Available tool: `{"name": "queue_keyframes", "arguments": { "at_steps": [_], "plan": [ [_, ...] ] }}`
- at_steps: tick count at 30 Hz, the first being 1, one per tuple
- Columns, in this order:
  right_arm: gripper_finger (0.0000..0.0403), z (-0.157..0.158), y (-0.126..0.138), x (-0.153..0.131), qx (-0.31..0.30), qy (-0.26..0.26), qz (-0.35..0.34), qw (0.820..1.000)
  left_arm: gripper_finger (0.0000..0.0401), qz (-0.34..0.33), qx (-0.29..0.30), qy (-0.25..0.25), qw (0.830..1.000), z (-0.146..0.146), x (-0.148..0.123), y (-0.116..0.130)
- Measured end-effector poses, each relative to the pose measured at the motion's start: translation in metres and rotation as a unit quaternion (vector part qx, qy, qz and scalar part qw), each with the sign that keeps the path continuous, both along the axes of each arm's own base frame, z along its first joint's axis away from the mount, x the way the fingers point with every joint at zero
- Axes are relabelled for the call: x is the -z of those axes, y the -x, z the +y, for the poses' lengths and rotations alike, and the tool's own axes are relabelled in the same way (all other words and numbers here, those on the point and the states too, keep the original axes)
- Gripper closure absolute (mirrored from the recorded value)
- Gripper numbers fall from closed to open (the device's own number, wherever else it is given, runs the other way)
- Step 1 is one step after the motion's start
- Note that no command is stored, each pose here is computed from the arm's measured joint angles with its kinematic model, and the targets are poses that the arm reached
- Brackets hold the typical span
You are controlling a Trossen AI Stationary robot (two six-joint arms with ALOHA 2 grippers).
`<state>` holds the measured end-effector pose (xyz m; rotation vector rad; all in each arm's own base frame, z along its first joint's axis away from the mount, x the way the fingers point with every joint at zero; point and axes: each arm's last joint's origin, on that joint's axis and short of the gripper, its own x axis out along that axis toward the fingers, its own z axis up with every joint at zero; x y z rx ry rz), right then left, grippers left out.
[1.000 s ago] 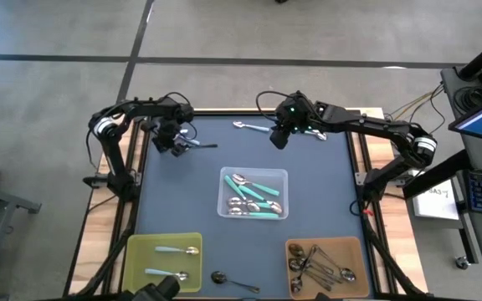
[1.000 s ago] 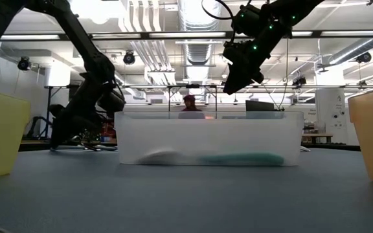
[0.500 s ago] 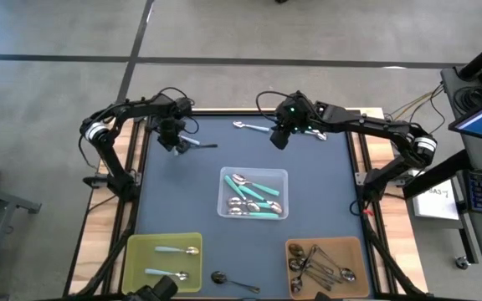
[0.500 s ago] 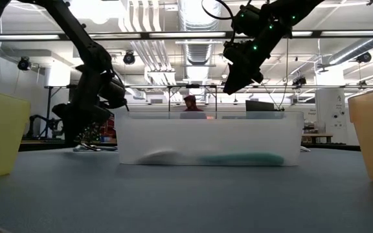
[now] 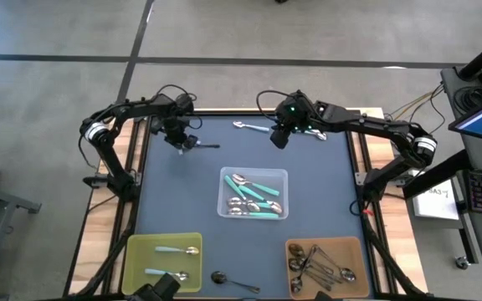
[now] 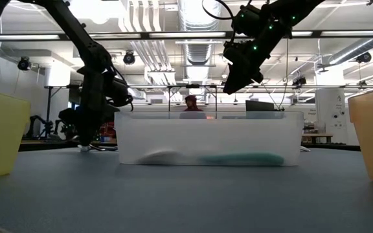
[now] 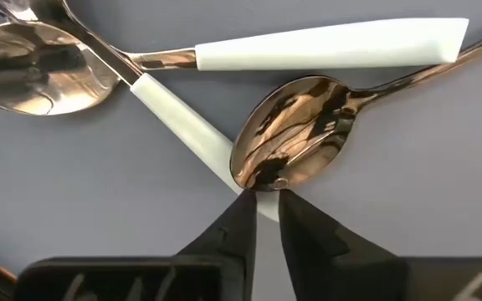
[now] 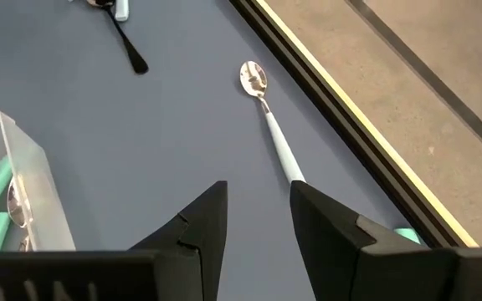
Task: Sort silverware by color (type)
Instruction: Put the light blue spoon into the yellow bin
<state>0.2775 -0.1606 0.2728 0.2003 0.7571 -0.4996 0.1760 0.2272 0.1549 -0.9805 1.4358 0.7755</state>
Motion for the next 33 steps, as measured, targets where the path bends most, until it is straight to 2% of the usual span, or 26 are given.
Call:
{"name": "queue_keyframes", "arguments": {
  "at_steps": [9, 13, 20, 33],
  "plan": [
    [0.0280, 0.000, 0.000, 0.000, 0.000, 0.000, 0.000, 1.000, 0.0311, 0.000, -0.030, -0.006, 1.000, 0.001, -0.001, 0.000],
    [0.0280, 0.000, 0.000, 0.000, -0.001, 0.001, 0.000, 1.000, 0.0299, 0.012, -0.048, -0.029, 0.998, 0.001, -0.006, 0.001],
    [0.0280, 0.000, 0.000, 0.000, -0.005, 0.005, 0.002, 1.000, 0.0294, 0.025, -0.084, -0.064, 0.994, 0.002, -0.010, 0.000],
    [0.0280, 0.000, 0.000, 0.000, -0.010, 0.009, 0.005, 1.000, 0.0293, 0.071, -0.148, -0.078, 0.983, 0.005, 0.006, -0.004]
  ]
}}
